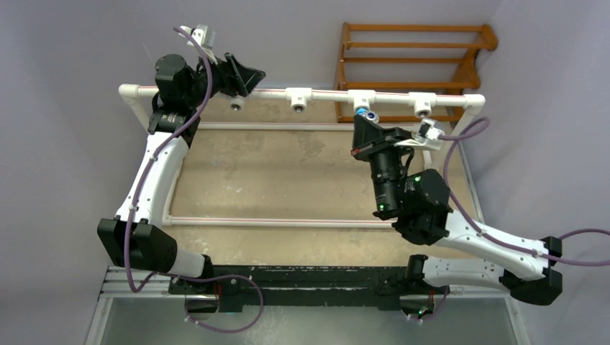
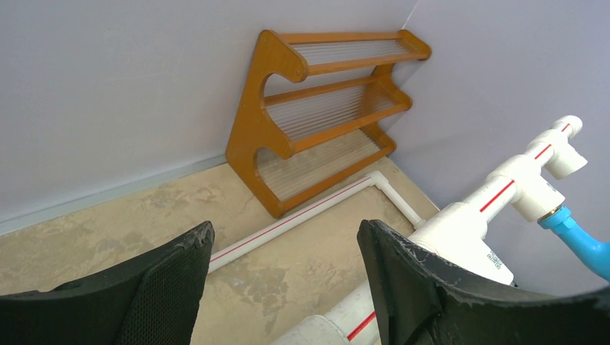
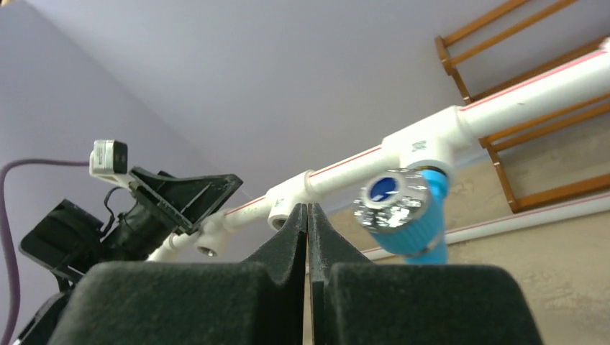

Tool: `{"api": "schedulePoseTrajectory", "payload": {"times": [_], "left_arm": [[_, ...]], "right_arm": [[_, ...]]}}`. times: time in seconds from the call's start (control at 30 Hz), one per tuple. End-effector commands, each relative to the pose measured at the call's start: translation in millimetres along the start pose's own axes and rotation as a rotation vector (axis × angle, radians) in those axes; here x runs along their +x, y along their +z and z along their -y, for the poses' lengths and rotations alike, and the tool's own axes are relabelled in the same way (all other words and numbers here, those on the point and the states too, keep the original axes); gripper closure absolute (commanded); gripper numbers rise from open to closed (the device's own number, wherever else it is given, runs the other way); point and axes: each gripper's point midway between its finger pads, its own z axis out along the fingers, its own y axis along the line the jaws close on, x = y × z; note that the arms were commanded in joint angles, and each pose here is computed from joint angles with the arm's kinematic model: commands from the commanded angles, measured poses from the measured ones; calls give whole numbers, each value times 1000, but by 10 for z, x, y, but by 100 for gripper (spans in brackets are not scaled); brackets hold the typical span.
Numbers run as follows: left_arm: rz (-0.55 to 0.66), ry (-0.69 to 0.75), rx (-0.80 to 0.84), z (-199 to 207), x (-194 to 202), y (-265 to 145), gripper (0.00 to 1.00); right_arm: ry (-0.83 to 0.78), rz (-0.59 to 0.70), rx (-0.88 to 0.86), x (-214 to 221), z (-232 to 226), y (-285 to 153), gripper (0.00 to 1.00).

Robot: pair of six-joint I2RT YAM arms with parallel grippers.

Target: Install the water faucets

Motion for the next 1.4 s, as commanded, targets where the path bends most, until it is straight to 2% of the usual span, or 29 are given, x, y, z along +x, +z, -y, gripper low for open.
{"api": "schedulePoseTrajectory", "payload": {"times": [0.0, 0.33, 0.63, 1.03, 1.37], "left_arm": [[-260, -204, -173, -557, 918, -45, 27], [-262, -205, -172, -558, 925, -43, 27], [-263, -207, -172, -560, 931, -41, 27], [-266, -210, -170, -561, 940, -36, 27], [-269, -212, -172, -570, 956, -34, 27]], "right_arm": [[-50, 35, -43, -130, -245, 107, 100], [-273, 58, 83, 9, -95, 231, 100], [-366, 72, 205, -79, 279, 229, 100], [-348, 60, 319, -111, 885, 167, 100], [-342, 12, 284, 56, 890, 165, 100]]}}
